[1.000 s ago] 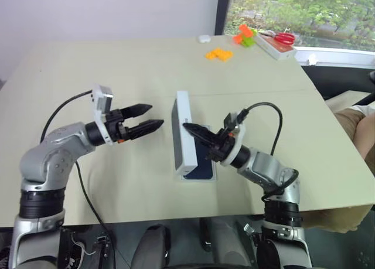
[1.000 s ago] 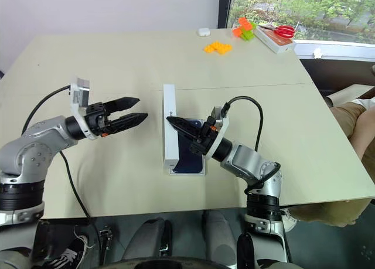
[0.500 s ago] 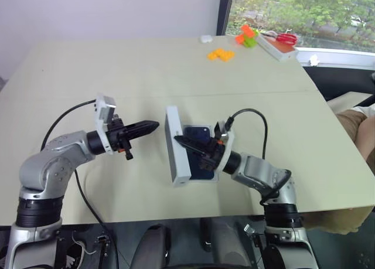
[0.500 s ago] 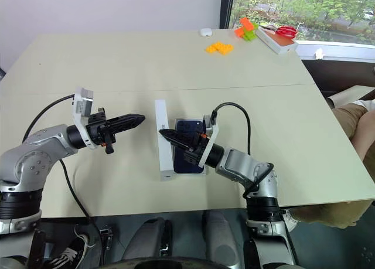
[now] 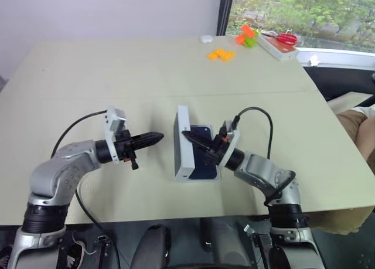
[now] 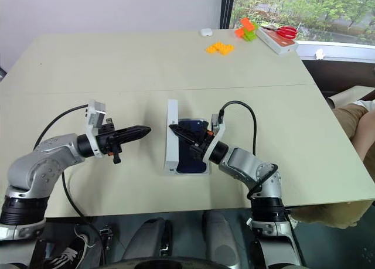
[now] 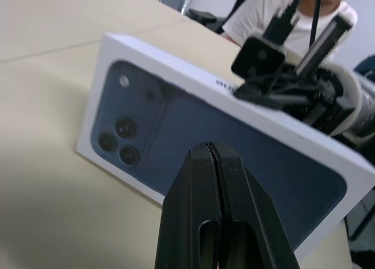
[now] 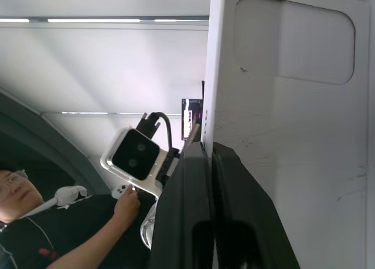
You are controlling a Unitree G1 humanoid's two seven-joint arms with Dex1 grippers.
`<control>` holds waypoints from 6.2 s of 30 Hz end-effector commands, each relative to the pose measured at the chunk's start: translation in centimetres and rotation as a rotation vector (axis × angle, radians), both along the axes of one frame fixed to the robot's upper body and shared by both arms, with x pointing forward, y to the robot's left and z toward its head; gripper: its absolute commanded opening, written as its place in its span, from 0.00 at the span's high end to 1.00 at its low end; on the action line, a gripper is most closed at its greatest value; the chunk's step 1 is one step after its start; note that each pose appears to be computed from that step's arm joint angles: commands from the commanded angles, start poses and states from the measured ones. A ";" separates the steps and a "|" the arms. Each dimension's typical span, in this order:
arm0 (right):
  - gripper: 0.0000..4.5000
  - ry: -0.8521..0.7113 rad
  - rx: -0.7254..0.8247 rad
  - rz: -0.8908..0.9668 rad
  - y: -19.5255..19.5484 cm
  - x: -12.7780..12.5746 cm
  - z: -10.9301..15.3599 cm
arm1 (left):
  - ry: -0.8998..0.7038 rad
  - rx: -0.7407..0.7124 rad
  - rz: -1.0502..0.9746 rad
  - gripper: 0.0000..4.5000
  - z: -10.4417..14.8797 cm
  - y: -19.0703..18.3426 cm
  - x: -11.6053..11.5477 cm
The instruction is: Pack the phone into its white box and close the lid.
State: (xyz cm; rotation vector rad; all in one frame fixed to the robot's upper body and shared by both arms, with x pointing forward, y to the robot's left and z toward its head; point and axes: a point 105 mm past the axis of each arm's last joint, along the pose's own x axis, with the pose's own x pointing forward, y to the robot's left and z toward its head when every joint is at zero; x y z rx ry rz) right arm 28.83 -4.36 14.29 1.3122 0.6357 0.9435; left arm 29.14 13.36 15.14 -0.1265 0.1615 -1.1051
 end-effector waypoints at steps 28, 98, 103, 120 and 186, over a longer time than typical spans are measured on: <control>0.01 -0.616 -0.539 0.164 -8.7 -0.6 3.4 | -0.070 -0.077 -0.085 1.00 0.1 -5.9 0.8; 0.99 -1.402 -1.291 0.368 -9.4 1.7 -1.1 | 0.180 0.129 -0.074 1.00 -5.0 -6.1 0.4; 0.99 -1.417 -1.294 0.380 -9.1 1.8 -1.3 | 0.149 0.110 -0.079 1.00 -3.5 -6.4 0.4; 0.99 -1.405 -1.300 0.424 -9.3 1.3 -2.1 | 0.120 0.158 -0.062 1.00 -4.0 -6.1 0.2; 0.99 -1.256 -1.236 0.422 -6.9 -1.5 -5.5 | 0.151 0.204 -0.083 1.00 -6.9 -6.9 -1.3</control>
